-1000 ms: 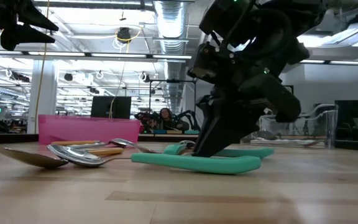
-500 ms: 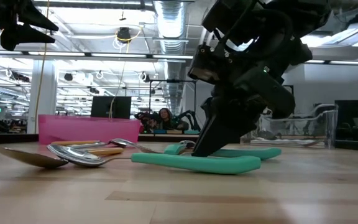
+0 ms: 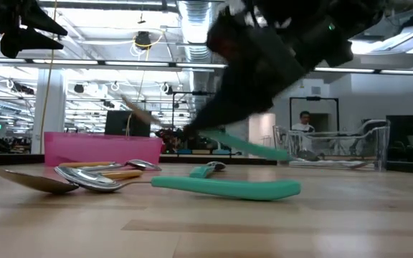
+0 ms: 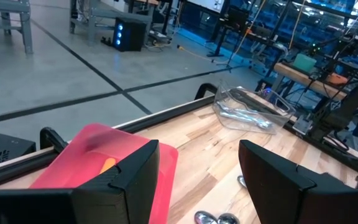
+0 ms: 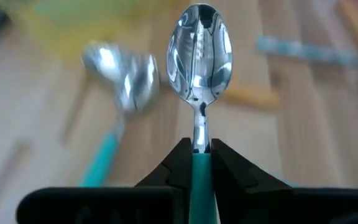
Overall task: Sort silverware by color (type)
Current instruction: Put the light blue spoon into the yellow bin
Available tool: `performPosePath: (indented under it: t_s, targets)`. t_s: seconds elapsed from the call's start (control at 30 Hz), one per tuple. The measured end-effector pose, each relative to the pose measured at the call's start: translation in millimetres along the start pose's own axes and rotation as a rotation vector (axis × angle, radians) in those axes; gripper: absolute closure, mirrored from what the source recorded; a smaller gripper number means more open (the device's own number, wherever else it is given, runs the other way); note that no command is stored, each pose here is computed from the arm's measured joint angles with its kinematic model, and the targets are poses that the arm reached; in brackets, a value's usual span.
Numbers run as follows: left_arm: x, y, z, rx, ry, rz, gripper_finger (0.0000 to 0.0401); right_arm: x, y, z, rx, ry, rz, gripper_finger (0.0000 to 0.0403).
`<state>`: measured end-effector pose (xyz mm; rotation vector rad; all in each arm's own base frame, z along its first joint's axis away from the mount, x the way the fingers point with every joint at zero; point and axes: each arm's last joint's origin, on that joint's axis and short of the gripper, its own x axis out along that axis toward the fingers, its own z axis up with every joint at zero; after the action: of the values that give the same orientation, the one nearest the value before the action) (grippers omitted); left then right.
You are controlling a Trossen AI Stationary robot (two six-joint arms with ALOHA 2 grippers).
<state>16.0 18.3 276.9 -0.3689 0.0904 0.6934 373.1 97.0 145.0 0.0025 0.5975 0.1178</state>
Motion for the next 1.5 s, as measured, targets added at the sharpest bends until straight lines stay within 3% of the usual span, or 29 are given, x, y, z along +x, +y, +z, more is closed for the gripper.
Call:
performPosePath:
  t_s: [0.47, 0.67, 0.93, 1.13, 1.4, 1.5]
  targets:
    - [0.0, 0.0, 0.0, 0.000, 0.000, 0.000, 0.0196, -13.1, 3.3, 51.0, -0.039, -0.531, 0.035, 0.0337]
    - [0.0, 0.0, 0.0, 0.000, 0.000, 0.001, 0.0196, -9.0, 7.5, 83.8, -0.055, -0.728, 0.141, 0.0337]
    - [0.0, 0.1, -0.1, -0.002, 0.000, 0.001, 0.0196, 28.3, 23.5, 129.7, -0.106, -0.833, 0.340, 0.0337]
    - [0.0, 0.2, -0.1, -0.002, 0.000, 0.003, 0.0196, 73.4, 34.0, 154.1, -0.067, -0.856, 0.537, 0.0337]
    - [0.0, 0.2, -0.2, -0.003, 0.000, 0.004, 0.0196, 131.6, 40.5, 165.6, 0.046, -0.776, 0.813, 0.0337]
    - [0.0, 0.1, -0.2, -0.004, 0.000, 0.004, 0.0196, 145.3, 36.3, 160.9, 0.114, -0.740, 0.858, 0.0337]
